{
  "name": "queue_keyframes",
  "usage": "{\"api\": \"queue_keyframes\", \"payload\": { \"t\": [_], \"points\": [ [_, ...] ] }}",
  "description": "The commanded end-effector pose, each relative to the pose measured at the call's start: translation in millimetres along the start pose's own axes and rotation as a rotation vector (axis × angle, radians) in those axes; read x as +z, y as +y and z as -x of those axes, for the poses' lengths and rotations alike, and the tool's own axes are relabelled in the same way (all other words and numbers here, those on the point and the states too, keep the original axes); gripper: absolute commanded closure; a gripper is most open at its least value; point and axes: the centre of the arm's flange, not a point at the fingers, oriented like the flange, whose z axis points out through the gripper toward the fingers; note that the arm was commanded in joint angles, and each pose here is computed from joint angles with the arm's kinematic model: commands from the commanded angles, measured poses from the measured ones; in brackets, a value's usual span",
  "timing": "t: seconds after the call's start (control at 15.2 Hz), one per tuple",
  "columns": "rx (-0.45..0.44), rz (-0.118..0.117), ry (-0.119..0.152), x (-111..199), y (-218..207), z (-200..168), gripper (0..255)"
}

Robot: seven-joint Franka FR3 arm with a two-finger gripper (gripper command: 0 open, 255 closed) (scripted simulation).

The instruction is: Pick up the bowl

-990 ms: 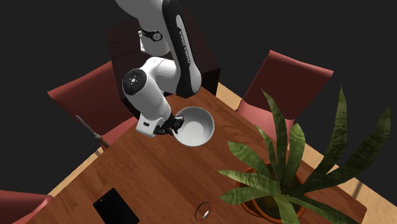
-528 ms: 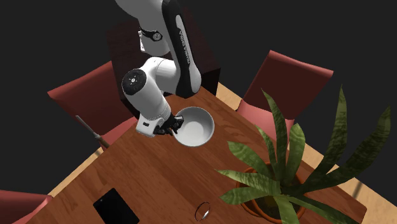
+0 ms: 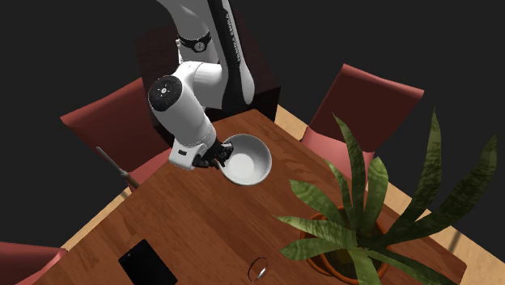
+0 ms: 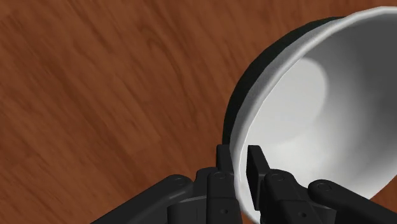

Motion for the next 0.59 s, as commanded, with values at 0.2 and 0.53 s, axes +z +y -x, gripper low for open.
{"api": "queue_keyframes", "payload": {
  "t": [0.2, 0.53],
  "points": [
    [0.000, 0.000, 0.000, -26.7, -2.0, -2.7, 255],
    [0.000, 0.000, 0.000, -43.1, -4.0, -4.7, 255]
  ]
}}
